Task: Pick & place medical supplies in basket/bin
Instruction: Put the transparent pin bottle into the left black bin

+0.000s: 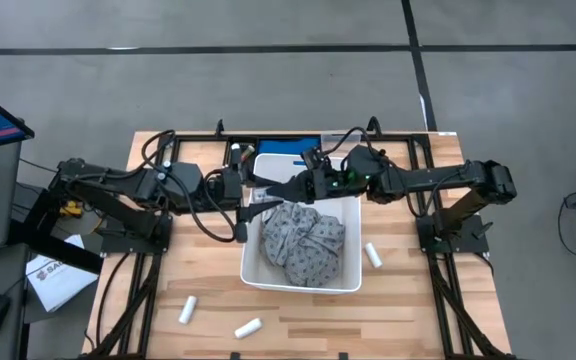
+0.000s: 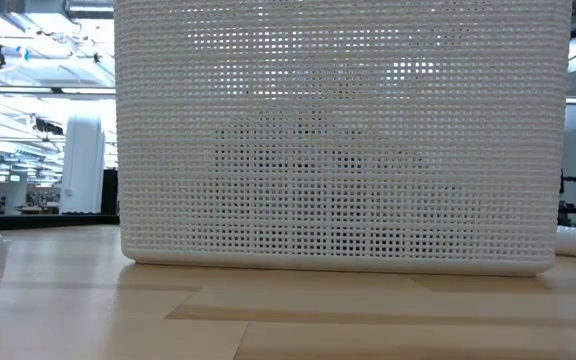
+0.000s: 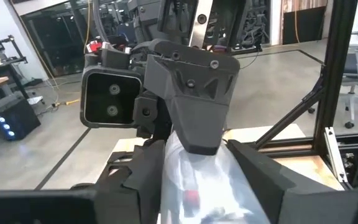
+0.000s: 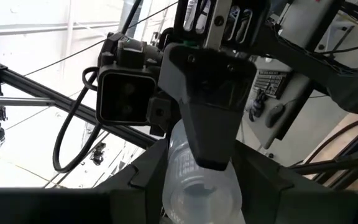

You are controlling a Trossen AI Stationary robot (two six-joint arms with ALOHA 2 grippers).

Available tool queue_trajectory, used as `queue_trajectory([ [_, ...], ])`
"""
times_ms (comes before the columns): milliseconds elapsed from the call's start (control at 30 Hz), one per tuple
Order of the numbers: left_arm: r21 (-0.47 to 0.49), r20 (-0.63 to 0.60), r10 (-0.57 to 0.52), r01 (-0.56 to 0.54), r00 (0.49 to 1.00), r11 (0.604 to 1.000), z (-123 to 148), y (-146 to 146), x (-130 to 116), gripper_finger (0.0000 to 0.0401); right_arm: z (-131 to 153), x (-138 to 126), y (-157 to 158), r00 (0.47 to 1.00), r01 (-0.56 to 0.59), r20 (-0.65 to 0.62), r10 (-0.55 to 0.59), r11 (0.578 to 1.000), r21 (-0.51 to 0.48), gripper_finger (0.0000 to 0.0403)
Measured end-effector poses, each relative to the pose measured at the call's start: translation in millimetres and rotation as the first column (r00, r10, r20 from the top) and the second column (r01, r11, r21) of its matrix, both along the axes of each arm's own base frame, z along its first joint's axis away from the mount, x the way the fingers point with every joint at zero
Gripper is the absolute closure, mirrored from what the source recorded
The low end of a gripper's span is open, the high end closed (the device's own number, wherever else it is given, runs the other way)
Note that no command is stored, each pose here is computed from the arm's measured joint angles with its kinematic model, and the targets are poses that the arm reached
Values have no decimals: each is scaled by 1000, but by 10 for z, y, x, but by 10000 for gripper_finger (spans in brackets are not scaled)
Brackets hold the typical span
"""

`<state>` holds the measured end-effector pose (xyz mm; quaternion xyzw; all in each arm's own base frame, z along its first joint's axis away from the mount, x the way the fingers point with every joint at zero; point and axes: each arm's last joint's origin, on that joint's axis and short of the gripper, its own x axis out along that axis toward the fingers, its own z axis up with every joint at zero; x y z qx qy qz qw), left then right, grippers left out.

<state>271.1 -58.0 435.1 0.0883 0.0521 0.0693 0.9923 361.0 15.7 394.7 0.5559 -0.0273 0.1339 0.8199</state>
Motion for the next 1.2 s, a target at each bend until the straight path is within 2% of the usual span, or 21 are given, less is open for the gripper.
queue_trajectory([
  [133,0,7,18,-18,1000,1000,6,5,1,260,4,-2,-2,1000,1,2,-1,1000,0,254],
  [467,3,12,43,-44,999,999,9,11,3,259,13,-5,-3,1000,5,15,-5,1000,-16,236],
  [700,6,48,136,-136,990,991,102,69,-123,259,24,-9,8,1000,3,27,-3,1000,-25,205],
  [833,42,45,199,-201,979,979,146,117,-226,259,25,-10,14,999,-16,29,17,999,-28,200],
  [1000,94,-11,342,-340,939,936,137,220,-378,259,21,-16,65,996,-83,23,84,996,-26,202],
  [1200,94,-195,582,-575,790,812,-115,567,-517,260,-28,-19,162,984,-174,-35,174,985,-9,206],
])
